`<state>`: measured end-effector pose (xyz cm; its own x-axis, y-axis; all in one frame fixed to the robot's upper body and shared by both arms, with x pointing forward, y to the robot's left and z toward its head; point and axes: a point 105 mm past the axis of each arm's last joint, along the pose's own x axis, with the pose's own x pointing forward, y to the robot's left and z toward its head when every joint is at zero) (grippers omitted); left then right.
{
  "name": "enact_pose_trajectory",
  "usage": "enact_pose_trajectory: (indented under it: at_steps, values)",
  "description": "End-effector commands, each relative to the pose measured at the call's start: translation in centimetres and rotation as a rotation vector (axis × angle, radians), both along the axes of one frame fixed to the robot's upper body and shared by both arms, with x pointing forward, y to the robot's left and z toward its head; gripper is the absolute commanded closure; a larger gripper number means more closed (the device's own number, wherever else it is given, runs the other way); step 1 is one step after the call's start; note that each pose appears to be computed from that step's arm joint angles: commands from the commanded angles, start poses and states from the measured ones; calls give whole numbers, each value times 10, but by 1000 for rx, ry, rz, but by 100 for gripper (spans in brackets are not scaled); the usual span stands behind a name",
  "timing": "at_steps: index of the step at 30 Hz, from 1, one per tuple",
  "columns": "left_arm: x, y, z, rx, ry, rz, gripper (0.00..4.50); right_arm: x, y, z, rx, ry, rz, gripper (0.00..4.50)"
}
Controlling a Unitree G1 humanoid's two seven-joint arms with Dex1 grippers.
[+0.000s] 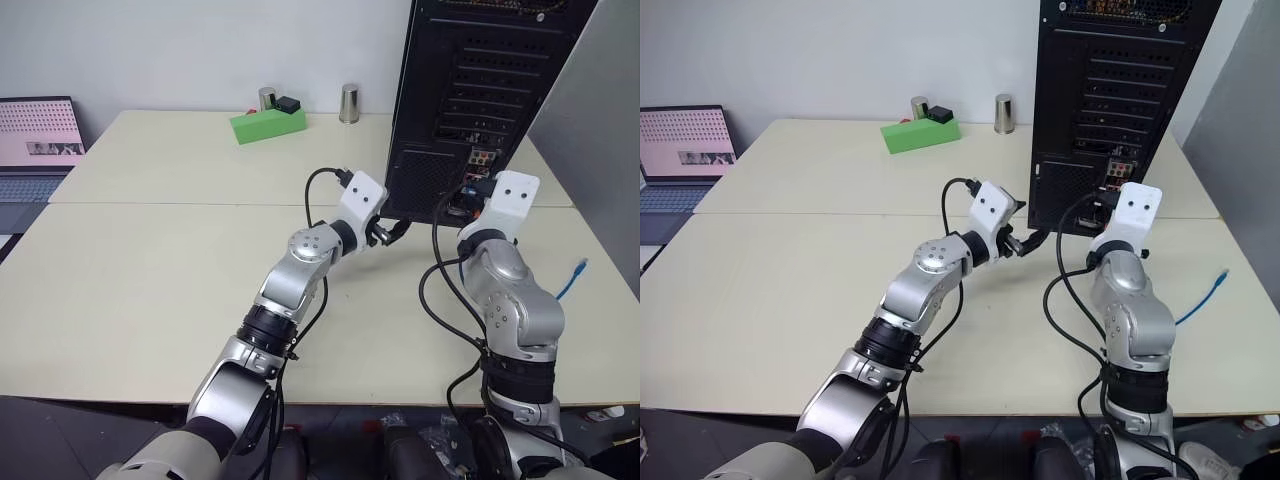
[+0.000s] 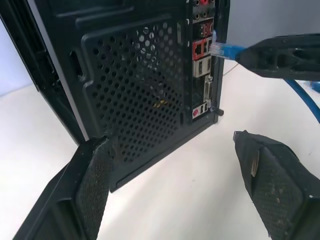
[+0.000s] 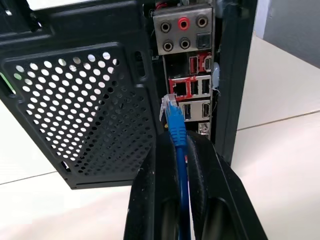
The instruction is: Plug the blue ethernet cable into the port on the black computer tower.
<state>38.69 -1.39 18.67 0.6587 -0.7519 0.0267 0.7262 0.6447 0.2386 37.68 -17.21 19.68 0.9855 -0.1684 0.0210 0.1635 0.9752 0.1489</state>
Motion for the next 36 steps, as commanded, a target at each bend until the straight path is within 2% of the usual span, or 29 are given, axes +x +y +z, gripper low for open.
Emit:
enact_pose_trajectory:
  at_steps: [1,36]
  values:
    - [-4,-3,16,-24,-57,-19,56,2,-4,22,-5,-83,-8,450]
    - [-10,-5,11,-21,-59,-28,56,13,-15,21,-27,-79,-20,450]
